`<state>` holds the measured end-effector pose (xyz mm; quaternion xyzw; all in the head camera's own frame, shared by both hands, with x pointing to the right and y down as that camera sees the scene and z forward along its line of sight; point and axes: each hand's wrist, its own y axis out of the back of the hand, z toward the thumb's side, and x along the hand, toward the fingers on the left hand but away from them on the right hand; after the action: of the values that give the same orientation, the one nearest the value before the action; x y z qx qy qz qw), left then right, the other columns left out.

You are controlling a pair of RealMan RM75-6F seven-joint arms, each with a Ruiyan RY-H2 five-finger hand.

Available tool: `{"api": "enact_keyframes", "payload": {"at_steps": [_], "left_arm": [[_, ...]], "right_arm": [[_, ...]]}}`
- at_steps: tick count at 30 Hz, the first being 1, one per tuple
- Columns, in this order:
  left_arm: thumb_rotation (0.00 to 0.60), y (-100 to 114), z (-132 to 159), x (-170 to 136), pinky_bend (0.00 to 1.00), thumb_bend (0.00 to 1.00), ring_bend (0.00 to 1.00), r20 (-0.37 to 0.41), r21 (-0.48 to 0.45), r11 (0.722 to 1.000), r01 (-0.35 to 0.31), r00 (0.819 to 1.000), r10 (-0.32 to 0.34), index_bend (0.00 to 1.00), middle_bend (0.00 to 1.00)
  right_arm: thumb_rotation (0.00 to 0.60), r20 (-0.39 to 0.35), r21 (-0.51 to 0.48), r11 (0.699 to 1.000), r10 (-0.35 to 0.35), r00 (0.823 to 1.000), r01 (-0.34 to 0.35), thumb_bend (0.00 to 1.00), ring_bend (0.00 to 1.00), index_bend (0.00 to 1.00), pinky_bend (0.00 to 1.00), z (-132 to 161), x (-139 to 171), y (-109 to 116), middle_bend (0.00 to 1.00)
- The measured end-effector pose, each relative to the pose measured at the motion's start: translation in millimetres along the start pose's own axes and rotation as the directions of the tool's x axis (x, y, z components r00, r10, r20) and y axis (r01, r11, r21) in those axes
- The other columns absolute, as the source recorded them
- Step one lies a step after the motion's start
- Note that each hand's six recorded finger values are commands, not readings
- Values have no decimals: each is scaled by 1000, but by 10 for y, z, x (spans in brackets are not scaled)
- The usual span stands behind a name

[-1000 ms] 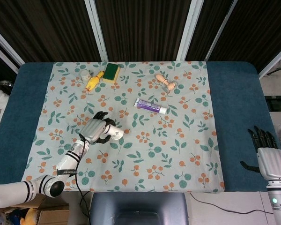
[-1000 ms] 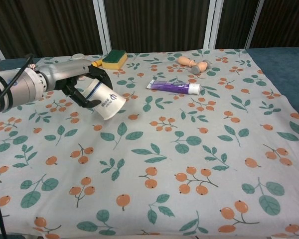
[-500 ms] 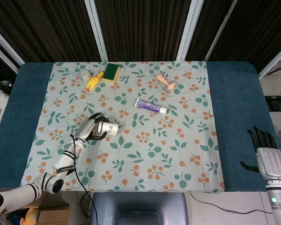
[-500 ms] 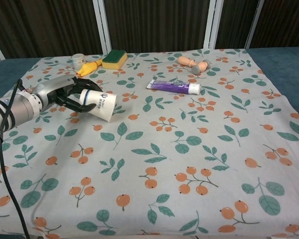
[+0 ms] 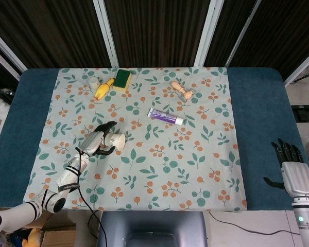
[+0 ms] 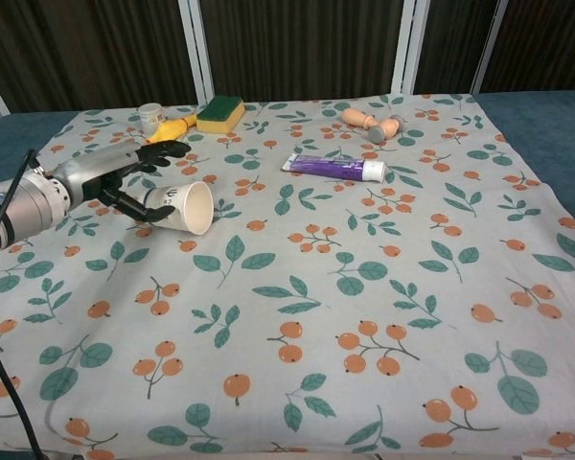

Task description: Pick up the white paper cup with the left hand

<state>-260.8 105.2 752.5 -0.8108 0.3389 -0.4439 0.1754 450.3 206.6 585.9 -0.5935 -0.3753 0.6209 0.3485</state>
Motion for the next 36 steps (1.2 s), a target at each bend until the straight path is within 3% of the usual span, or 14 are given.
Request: {"api": "enact_keyframes", "payload": {"at_steps": [3, 6, 10, 13, 22, 26, 33, 36], "left_arm": [[600, 39, 54, -20, 0, 354, 0, 26, 145, 989, 0, 1000, -4, 0, 0], [600, 63, 148, -40, 0, 342, 0, 53, 314, 949, -4, 999, -13, 0, 0], [600, 49, 330, -68, 0, 330, 0, 77, 537, 843, -7, 996, -40, 0, 0], [600, 16, 462, -75, 0, 330, 0, 70, 649, 761, 2, 996, -62, 0, 0], [600, -77, 720, 11, 0, 328, 0, 0, 794, 605, 52, 996, -86, 0, 0], [600, -122, 753, 52, 0, 328, 0, -34, 812, 578, 81, 995, -93, 0, 0], [600, -177, 764, 113, 0, 332, 0, -76, 811, 572, 125, 991, -108, 6, 0], [600, -185, 743, 152, 0, 350, 0, -108, 805, 574, 154, 988, -113, 63, 4]], "right_arm": [[600, -1, -1, 1000, 4, 1000, -4, 218, 0, 0, 0, 5, -9, -16, 0], [600, -5, -2, 1000, 8, 1000, -8, 218, 0, 0, 0, 18, -15, -34, 0], [600, -7, -4, 1000, 12, 1000, -12, 219, 0, 0, 0, 24, -18, -45, 0], [600, -5, -4, 1000, 13, 1000, -13, 218, 0, 0, 0, 11, -15, -49, 0], [600, -1, -1, 1000, 3, 1000, -3, 219, 0, 0, 0, -20, -17, -27, 0], [600, 6, -2, 1000, 12, 1000, -12, 219, 0, 0, 0, -41, -19, -53, 0], [600, 10, -4, 1000, 24, 1000, -24, 218, 0, 0, 0, -67, -25, -78, 0], [600, 13, -4, 1000, 31, 999, -31, 218, 0, 0, 0, -82, -29, -92, 0]]}}
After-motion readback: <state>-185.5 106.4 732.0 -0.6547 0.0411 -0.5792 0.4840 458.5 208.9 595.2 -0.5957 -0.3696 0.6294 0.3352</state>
